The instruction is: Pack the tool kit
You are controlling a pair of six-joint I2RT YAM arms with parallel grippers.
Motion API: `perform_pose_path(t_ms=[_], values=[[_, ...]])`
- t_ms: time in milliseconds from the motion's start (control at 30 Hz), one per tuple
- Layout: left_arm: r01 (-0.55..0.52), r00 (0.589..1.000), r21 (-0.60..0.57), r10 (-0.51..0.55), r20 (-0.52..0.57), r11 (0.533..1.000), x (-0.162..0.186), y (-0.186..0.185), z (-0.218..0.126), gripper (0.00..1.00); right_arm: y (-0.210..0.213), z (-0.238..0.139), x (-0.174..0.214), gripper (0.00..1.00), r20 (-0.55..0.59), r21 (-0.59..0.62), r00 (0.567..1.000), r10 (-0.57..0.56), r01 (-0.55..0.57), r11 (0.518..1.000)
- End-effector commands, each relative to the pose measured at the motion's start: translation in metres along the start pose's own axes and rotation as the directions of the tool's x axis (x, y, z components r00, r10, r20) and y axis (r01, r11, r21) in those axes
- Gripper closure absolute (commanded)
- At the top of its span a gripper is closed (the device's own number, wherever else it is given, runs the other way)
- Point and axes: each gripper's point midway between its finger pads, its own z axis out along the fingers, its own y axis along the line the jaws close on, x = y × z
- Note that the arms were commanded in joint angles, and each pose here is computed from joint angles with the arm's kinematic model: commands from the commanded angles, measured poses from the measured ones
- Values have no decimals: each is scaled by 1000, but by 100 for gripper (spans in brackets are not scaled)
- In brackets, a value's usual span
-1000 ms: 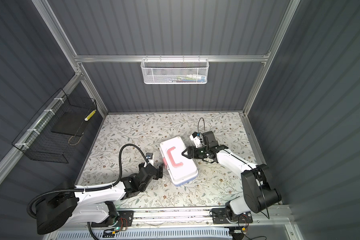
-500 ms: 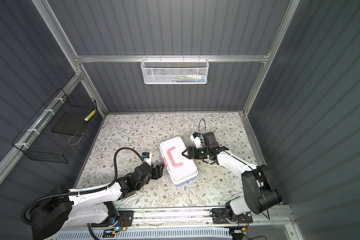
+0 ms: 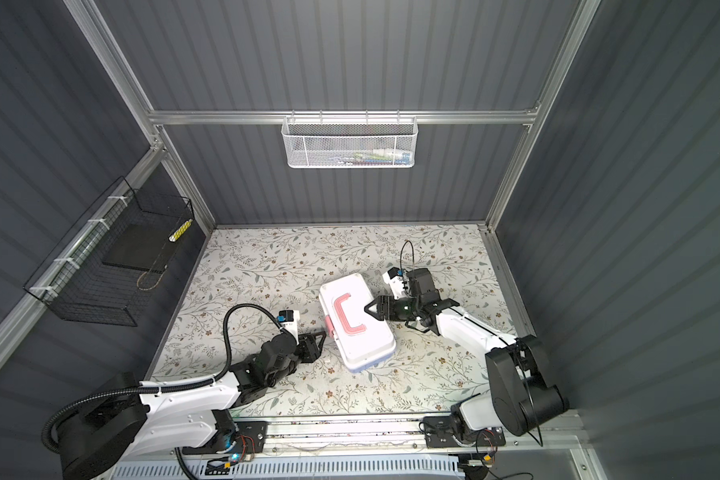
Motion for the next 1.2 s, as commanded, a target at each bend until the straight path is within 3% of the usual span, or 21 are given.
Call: perform_pose_path(t_ms=[0,567,1167], values=[[52,998,45,-54,38,998,-9,-5,-5,42,8,11,38,34,-135,-39,990,46,-51,998],[164,983,169,-175,51,972,-6,-12,-10,43,8,13,39,34,-149,-33,988,39,-44,998],[188,977,157,-202,76,969,-10,-3,-24,42,9,15,34,34,-152,-32,988,27,-33,999]])
